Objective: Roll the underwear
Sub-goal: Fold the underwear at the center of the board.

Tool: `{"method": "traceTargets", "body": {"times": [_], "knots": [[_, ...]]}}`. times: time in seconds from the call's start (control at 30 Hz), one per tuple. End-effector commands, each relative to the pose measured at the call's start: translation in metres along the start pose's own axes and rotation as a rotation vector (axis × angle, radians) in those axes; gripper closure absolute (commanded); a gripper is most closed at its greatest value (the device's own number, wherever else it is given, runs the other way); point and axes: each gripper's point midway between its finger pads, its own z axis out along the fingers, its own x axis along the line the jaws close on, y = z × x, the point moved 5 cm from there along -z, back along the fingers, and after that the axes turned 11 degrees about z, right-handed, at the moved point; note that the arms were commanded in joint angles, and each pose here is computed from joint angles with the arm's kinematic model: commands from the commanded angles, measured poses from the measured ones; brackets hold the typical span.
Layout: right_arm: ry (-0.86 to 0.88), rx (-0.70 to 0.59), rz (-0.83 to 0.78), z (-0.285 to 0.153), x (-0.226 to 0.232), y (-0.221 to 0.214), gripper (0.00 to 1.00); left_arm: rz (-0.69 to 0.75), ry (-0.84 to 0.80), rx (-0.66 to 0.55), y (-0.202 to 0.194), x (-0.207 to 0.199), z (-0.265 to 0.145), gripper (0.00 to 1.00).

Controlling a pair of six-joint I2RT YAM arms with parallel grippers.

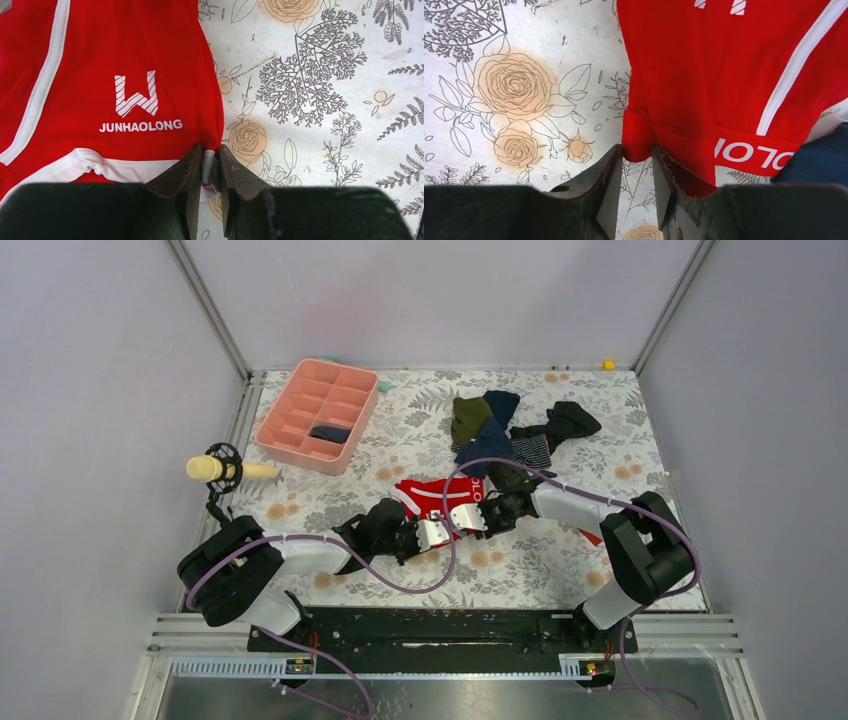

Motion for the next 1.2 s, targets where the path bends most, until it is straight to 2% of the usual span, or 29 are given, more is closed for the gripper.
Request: {"method": "traceTargets", "body": {"times": [0.0, 0.33, 0.5, 0.73, 1.17], "knots": [[-0.060, -0.051, 0.018, -0.013, -0.008, 0.008, 0.65, 0.002, 0.003, -0.007, -0.001, -0.001, 0.002, 0.82], [-0.056, -0.135, 0.010, -0.028, -0.005, 0.020, 0.64, -0.014, 0.002, -0.002, -0.002, 0.001, 0.003, 0.83], [-0.038, -0.125, 0.020, -0.022, -0.008, 0.018, 0.59, -0.015, 0.002, 0.000, -0.003, 0.002, 0.003, 0.83], [0.053, -0.102, 0.014, -0.017, 0.005, 0.013, 0.59, -0.019, 0.004, 0.003, -0.003, 0.003, 0.004, 0.83], [0.054, -0.057, 0.037, -0.005, 0.001, 0.003, 0.52, -0.029, 0.005, 0.015, -0.004, 0.004, 0.005, 0.83]]}}
